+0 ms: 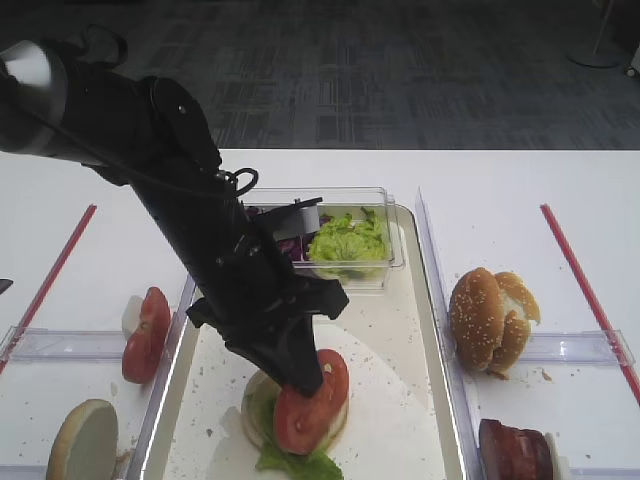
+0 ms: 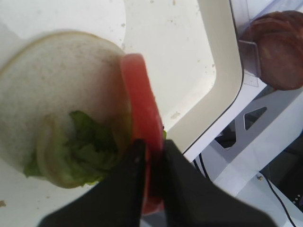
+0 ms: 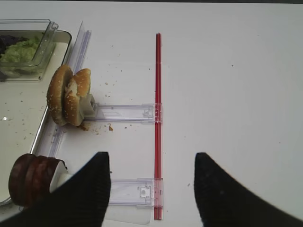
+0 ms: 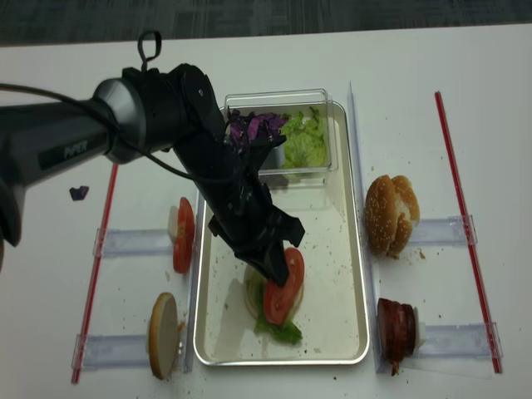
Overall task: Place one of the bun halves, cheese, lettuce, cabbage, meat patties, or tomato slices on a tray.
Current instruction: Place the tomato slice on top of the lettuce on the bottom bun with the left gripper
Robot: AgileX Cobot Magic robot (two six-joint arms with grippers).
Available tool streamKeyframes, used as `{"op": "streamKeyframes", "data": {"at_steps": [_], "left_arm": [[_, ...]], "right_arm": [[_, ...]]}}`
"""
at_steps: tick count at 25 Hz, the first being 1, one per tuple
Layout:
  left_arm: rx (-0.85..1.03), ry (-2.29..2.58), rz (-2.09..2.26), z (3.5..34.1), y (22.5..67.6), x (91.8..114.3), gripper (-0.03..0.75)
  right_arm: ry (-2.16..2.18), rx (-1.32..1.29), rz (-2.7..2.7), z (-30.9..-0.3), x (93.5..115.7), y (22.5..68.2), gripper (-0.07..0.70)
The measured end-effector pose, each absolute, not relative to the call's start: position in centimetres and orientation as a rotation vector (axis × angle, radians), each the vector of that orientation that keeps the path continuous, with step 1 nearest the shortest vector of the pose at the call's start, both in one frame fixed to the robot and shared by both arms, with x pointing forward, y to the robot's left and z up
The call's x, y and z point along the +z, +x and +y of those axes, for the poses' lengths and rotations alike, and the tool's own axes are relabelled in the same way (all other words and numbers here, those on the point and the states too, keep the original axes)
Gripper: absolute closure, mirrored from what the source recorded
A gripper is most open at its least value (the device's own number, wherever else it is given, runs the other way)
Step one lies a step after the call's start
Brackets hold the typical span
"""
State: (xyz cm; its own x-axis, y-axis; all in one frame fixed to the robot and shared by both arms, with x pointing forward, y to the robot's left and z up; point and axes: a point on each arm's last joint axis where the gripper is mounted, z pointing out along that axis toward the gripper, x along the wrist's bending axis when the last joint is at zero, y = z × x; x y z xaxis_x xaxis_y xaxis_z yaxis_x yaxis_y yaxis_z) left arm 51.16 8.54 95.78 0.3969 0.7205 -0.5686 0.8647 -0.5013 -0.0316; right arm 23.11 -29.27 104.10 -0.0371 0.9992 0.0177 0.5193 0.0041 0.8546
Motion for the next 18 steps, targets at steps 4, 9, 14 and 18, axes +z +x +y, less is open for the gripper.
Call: {"op": "streamKeyframes", "data": {"at_steps": [4, 9, 14, 18], "left_arm": [[-0.771, 2.393, 1.403, 8.6, 51.14, 95.75, 0.544], [-0.732, 2.434, 1.459, 9.08, 51.18, 95.49, 0.414], [-0.694, 2.467, 1.497, 9.47, 51.26, 95.3, 0.258], [-0.694, 2.467, 1.5, 9.48, 51.26, 95.29, 0.187]], "right_arm": [[1.586, 0.935, 1.63, -29.27, 104.1, 23.11, 0.204], [1.586, 0.935, 1.63, -29.27, 104.1, 23.11, 0.204], [1.586, 0.935, 1.63, -29.27, 104.1, 23.11, 0.204], [1.586, 0.935, 1.63, -29.27, 104.1, 23.11, 0.204]]}}
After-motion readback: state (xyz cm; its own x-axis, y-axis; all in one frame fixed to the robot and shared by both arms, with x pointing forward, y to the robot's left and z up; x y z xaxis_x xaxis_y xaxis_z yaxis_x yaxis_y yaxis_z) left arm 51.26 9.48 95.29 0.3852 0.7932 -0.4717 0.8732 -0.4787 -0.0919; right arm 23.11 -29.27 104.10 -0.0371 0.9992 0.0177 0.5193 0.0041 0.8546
